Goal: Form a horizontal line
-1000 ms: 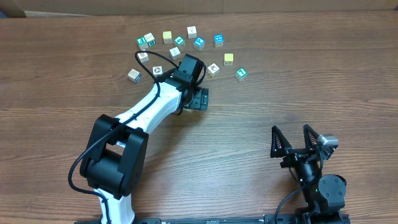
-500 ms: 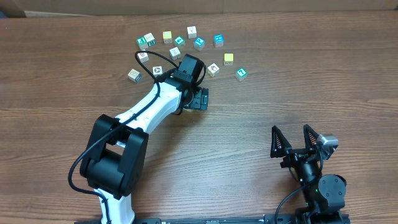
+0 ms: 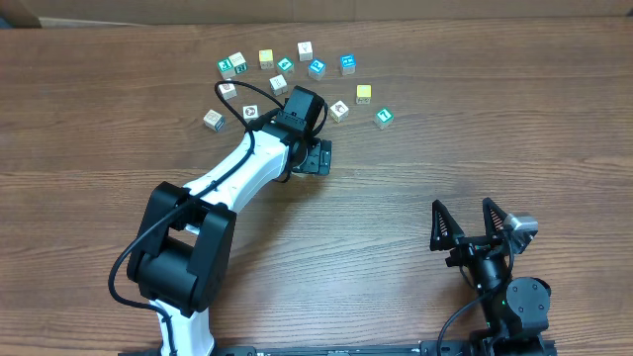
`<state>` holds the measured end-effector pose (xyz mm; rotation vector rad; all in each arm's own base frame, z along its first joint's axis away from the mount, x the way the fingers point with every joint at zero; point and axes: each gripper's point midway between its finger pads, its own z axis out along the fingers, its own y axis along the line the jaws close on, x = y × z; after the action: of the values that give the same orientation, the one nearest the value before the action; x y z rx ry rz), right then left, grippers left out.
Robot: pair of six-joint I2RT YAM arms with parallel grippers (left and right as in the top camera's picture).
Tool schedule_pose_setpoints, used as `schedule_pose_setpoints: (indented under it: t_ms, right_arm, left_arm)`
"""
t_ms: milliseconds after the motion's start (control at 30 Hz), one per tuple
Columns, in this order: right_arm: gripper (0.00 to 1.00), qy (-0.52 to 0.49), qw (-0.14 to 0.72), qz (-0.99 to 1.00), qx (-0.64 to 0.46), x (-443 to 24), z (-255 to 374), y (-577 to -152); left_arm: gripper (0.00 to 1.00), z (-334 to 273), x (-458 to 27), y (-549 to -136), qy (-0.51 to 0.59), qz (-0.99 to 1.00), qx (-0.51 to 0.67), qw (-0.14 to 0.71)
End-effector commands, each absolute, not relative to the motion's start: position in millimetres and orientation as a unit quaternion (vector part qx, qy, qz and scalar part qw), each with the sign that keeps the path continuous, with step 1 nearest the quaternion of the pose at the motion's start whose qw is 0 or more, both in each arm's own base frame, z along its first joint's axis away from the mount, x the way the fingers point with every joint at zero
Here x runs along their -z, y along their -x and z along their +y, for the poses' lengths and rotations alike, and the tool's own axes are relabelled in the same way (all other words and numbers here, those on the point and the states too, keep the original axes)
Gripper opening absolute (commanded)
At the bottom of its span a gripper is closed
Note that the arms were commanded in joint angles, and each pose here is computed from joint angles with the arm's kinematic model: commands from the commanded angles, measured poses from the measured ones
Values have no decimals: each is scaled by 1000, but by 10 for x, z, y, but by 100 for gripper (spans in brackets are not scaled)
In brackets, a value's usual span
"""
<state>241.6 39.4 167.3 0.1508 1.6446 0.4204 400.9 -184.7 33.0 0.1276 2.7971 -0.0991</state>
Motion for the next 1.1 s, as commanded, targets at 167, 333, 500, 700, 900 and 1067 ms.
schedule_pose_setpoints:
  t_ms: [167, 333, 500, 700, 900, 1067]
  right_arm:
    - [100, -68, 664, 721, -186, -1700, 382, -2414]
    - [100, -68, 664, 721, -186, -1700, 381, -2414]
    - [100, -68, 664, 721, -186, -1700, 381, -2414]
    - [100, -68, 664, 721, -186, -1700, 382, -2414]
    - [100, -68, 664, 721, -186, -1700, 382, -2414]
    - [100, -68, 664, 721, -186, -1700, 381, -2414]
  left_arm:
    - [89, -1908, -387, -3990, -59, 982, 47, 175]
    - [88, -1903, -369, -3992, -59, 982, 46, 176]
    - [71, -1911, -375, -4009, -58, 981, 48, 180]
    - [66, -1898, -235, -3987, -59, 984, 41, 166]
    - [35, -1887, -111, -3970, -59, 986, 36, 154]
    - [25, -1910, -143, -4016, -59, 984, 40, 163]
